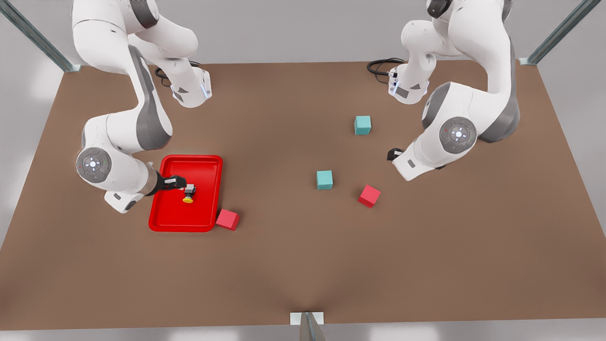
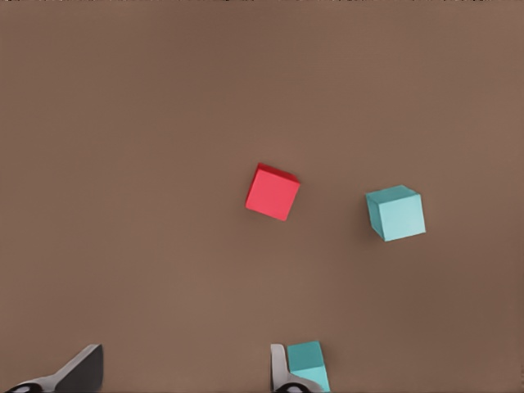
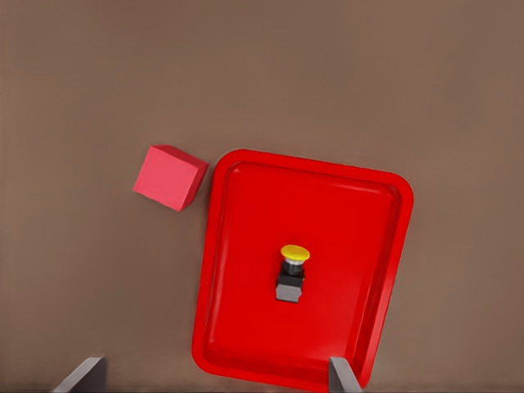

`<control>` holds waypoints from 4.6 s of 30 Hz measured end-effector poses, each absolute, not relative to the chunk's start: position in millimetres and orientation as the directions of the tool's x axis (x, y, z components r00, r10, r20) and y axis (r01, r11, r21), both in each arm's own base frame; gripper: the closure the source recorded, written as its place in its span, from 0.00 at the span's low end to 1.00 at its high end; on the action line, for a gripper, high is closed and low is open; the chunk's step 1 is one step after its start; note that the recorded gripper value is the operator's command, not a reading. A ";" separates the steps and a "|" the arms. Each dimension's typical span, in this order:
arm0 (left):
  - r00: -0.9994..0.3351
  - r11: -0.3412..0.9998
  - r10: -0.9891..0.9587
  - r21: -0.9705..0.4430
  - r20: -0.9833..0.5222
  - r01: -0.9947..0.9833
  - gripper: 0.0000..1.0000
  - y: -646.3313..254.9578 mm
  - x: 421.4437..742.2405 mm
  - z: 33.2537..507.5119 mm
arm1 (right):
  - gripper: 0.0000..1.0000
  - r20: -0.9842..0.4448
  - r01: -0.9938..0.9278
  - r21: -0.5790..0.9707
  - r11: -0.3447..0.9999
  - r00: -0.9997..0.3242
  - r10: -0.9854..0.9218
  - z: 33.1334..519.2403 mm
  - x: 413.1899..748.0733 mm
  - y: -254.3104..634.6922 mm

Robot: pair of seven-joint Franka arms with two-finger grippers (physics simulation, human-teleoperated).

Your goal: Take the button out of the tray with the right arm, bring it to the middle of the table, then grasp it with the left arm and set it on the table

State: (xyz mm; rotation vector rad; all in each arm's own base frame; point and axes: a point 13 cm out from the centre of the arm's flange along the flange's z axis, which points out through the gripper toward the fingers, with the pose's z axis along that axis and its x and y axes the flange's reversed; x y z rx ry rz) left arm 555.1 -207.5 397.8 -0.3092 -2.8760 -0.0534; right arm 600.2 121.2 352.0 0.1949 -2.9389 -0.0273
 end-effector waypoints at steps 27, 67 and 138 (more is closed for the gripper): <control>-0.977 0.990 0.136 0.006 0.166 0.139 0.00 -254.0 597.7 346.4 | 0.00 0.196 0.112 -0.039 0.993 -0.973 0.118 140.0 514.0 68.9; -0.980 0.995 0.099 0.011 0.173 0.102 0.00 -259.1 595.7 342.3 | 0.42 0.079 0.110 0.012 0.994 -0.991 0.108 41.9 498.2 52.3; -0.969 0.999 -0.028 -0.027 0.244 -0.036 0.00 -448.9 578.0 225.1 | 0.00 0.001 0.467 0.074 0.881 -0.884 0.468 414.3 577.6 4.6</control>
